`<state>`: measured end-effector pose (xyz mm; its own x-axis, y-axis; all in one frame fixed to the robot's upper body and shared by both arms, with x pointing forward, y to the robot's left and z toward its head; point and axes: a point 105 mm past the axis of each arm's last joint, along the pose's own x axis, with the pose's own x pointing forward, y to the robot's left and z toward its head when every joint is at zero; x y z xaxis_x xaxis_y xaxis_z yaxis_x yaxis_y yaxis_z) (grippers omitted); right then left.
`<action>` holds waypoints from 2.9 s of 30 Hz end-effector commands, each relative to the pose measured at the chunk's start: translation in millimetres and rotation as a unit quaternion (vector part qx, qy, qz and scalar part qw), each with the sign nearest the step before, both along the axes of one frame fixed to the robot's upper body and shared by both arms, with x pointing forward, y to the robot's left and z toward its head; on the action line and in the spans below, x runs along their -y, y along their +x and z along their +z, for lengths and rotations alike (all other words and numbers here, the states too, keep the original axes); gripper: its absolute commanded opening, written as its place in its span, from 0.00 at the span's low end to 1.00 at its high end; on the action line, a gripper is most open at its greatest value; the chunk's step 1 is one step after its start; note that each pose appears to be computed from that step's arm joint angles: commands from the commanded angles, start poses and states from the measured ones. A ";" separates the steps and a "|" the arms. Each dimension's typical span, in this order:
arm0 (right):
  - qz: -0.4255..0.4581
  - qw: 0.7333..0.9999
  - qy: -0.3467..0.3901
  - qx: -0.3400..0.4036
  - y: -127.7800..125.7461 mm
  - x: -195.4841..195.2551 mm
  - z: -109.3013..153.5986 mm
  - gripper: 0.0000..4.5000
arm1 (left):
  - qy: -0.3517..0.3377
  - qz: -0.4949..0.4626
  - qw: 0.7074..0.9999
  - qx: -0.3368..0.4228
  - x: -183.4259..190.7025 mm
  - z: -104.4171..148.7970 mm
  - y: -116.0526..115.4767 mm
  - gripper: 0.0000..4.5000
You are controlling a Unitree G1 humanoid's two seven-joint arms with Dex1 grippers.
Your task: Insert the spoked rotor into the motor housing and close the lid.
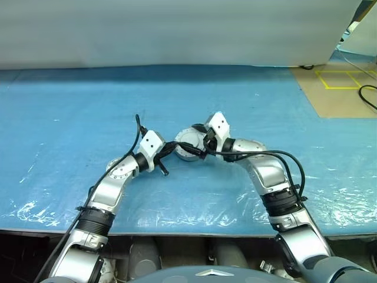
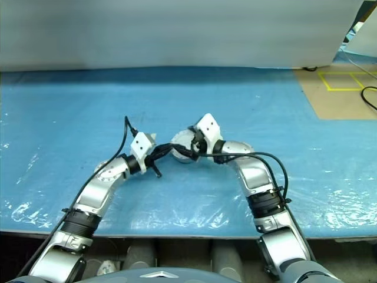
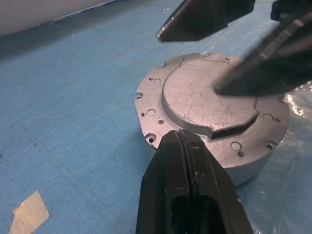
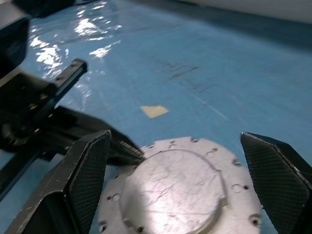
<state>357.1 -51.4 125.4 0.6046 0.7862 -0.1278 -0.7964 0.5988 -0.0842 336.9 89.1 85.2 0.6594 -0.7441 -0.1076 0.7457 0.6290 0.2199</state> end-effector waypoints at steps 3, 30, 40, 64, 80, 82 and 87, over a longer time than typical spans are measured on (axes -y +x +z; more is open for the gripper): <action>-0.069 0.998 0.007 0.000 21.0 19.5 7.6 1.00 | 0.006 -0.006 1.000 -0.013 1.1 -6.5 -3.2 0.00; -0.043 0.814 0.250 -0.522 -16.5 14.7 -35.1 0.63 | 0.003 0.001 1.000 -0.001 -1.6 -1.4 0.6 0.00; -0.038 0.802 0.254 -0.539 -22.6 7.3 -34.6 0.26 | 0.003 0.012 1.000 0.002 -6.0 -1.2 2.3 0.00; -0.019 0.806 0.412 -0.425 9.0 10.9 18.2 0.26 | -0.301 0.128 0.939 -0.105 -67.0 27.4 -8.5 0.04; 0.025 0.788 0.464 -0.405 6.9 1.3 41.0 0.26 | -0.426 0.100 0.884 -0.165 -36.3 39.4 -5.2 0.99; 0.042 0.785 0.468 -0.404 3.5 -0.4 45.5 0.26 | -0.441 0.110 0.870 -0.189 -32.8 35.0 -0.8 0.99; 0.069 0.793 0.446 -0.408 -7.1 -7.1 45.6 0.26 | -0.484 0.073 0.845 -0.218 -15.6 46.2 -0.4 0.99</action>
<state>360.0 -53.5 143.9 0.5797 0.8093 0.0948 -0.3251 0.1230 0.9377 336.3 109.8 117.6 0.8273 -0.5252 0.1994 0.4887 0.4978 -0.7164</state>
